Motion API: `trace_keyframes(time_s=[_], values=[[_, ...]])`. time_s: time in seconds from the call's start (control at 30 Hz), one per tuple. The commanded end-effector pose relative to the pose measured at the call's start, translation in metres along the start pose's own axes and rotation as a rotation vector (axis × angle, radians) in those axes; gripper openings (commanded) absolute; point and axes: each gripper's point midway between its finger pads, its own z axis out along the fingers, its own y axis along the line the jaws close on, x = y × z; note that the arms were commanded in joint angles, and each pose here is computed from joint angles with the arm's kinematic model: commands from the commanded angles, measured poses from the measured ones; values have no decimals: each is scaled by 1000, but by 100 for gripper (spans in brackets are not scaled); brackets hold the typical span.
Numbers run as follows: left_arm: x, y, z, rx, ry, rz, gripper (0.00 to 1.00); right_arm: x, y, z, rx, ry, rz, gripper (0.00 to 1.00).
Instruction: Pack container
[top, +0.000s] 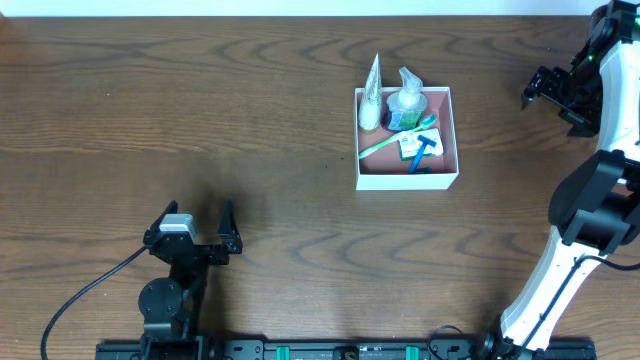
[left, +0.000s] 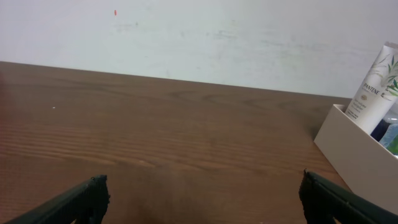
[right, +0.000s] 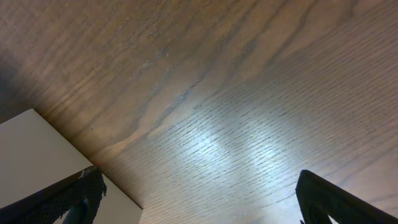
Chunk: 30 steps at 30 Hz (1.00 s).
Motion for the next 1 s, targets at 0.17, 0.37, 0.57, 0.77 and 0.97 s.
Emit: trace_keyframes(time_s=[0.17,0.37,0.57,0.77,0.97], values=[[15,4,1,-12,45,4,98,0,0,-6,-8,-11,15,99],[15,4,1,-13,45,4,98,0,0,-6,-8,-11,15,99],[15,4,1,-13,45,4,98,0,0,-6,-8,-11,15,99],[15,4,1,-13,45,4,98,0,0,-6,-8,-11,15,99],[15,4,1,-13,45,4,98,2,3,-8,-9,-14,7,99]])
